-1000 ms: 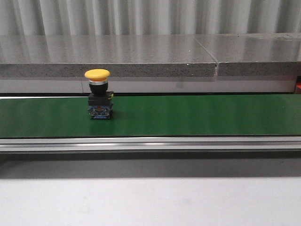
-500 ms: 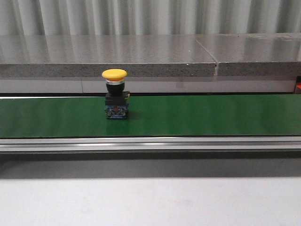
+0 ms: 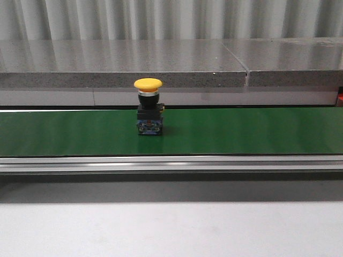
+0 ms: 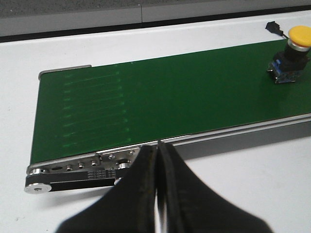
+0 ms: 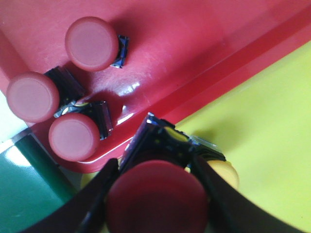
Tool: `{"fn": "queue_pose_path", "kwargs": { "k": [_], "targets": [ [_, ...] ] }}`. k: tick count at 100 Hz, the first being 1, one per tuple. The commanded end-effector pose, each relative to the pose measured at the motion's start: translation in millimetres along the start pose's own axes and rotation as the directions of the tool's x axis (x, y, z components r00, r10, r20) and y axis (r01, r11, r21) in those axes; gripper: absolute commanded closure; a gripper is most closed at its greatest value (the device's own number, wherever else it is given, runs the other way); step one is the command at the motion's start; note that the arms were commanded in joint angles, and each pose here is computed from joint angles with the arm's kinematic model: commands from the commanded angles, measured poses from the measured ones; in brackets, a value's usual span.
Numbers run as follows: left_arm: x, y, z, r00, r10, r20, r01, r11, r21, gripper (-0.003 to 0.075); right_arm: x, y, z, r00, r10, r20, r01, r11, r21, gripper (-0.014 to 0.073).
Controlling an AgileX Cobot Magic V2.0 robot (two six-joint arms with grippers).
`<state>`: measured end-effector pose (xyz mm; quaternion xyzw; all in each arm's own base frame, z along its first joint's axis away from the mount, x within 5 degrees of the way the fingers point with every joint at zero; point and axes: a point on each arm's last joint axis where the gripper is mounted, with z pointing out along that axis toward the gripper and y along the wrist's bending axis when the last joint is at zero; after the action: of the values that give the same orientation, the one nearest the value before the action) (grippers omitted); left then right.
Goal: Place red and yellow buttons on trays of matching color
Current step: 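Carry the red button into the red tray and open the right gripper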
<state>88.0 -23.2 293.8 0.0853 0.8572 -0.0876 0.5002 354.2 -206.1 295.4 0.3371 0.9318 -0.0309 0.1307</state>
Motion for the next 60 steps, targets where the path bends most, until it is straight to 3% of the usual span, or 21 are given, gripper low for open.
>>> {"fn": "queue_pose_path", "kwargs": {
  "k": [1,43,60],
  "targets": [
    [-13,-1,-4,0.996,-0.007,0.085,0.007,1.0,0.01,0.074,-1,-3,-17,0.999,0.005,0.034,-0.005,1.0,0.006,0.0454],
    [-13,-1,-4,0.996,-0.007,0.085,0.007,1.0,0.01,0.074,-13,2,31,1.0,0.012,0.005,-0.012,1.0,-0.014,0.0454],
    [-13,-1,-4,0.996,-0.007,0.085,0.007,1.0,0.01,0.074,-19,3,40,0.999,0.013,0.046,-0.012,1.0,-0.022,0.0454]
  ]
}}
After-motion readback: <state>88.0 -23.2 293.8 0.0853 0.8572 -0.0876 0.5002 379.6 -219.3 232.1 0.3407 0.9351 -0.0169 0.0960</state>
